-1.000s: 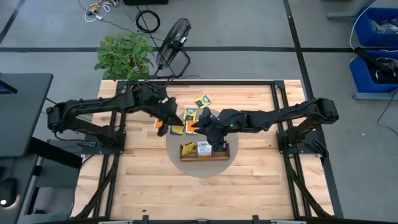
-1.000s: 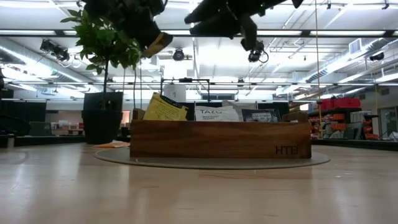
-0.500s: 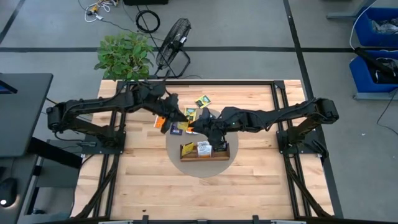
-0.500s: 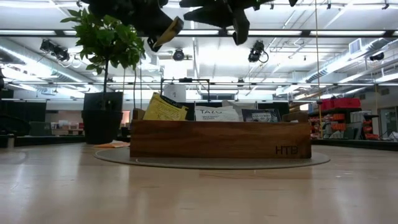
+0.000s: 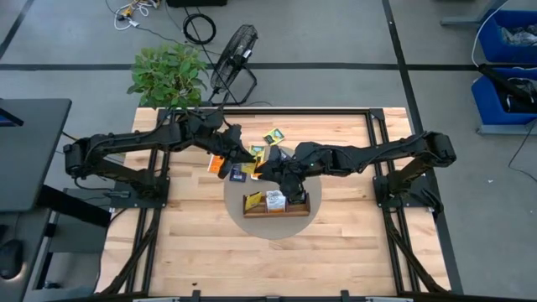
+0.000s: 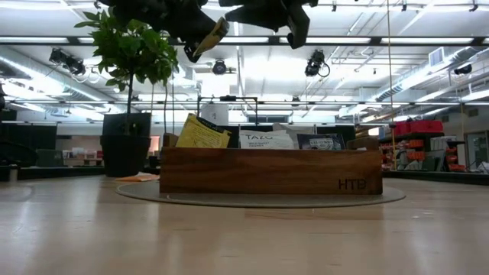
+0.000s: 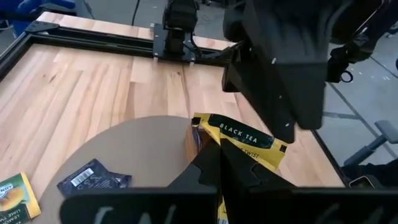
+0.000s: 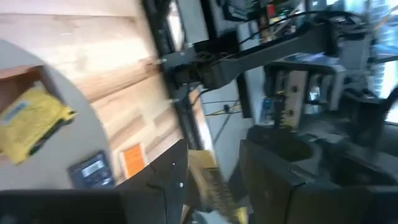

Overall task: Pick & Place Tea
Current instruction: Put the yellow tea bag into the left section of the wooden organizer

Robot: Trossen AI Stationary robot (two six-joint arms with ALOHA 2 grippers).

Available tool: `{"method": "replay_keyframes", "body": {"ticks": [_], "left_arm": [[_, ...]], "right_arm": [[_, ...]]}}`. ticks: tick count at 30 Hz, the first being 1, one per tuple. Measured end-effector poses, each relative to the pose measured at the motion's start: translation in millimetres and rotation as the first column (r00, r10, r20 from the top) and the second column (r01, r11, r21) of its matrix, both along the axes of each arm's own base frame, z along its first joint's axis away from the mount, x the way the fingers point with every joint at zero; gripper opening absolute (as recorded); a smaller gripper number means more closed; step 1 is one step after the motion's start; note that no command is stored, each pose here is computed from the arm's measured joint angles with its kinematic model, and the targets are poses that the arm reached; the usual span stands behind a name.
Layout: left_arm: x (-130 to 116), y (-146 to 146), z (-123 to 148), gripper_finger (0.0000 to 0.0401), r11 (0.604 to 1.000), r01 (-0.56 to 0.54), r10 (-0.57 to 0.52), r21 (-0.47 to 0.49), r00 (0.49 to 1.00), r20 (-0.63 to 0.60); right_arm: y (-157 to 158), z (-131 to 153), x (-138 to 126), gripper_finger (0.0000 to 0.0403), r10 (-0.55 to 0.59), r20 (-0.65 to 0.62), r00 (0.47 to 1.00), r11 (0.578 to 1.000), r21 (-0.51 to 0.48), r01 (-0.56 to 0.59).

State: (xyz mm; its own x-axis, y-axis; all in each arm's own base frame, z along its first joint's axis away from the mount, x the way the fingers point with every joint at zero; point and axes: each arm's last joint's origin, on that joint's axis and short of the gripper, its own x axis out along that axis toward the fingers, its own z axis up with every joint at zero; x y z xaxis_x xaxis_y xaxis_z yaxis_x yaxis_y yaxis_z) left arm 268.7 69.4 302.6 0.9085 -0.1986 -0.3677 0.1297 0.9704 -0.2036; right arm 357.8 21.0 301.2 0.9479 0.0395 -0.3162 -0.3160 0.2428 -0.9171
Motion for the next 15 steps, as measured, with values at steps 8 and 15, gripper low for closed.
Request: {"method": "replay_keyframes", "body": {"ticks": [8, 15], "left_arm": [[-0.1, -2.0, 0.6, 0.0003, 0.998, 0.042, -0.042, -0.044, 0.999, 0.004], [0.8, -1.8, 3.0, 0.0003, 0.998, 0.041, -0.040, -0.040, 0.999, 0.029]], "right_arm": [[-3.7, 0.8, 0.3, 0.0152, -0.002, 0.006, 1.000, 1.000, -0.004, 0.002], [-3.4, -0.6, 3.4, 0.0152, 0.010, 0.021, 1.000, 1.000, 0.017, -0.010]]}}
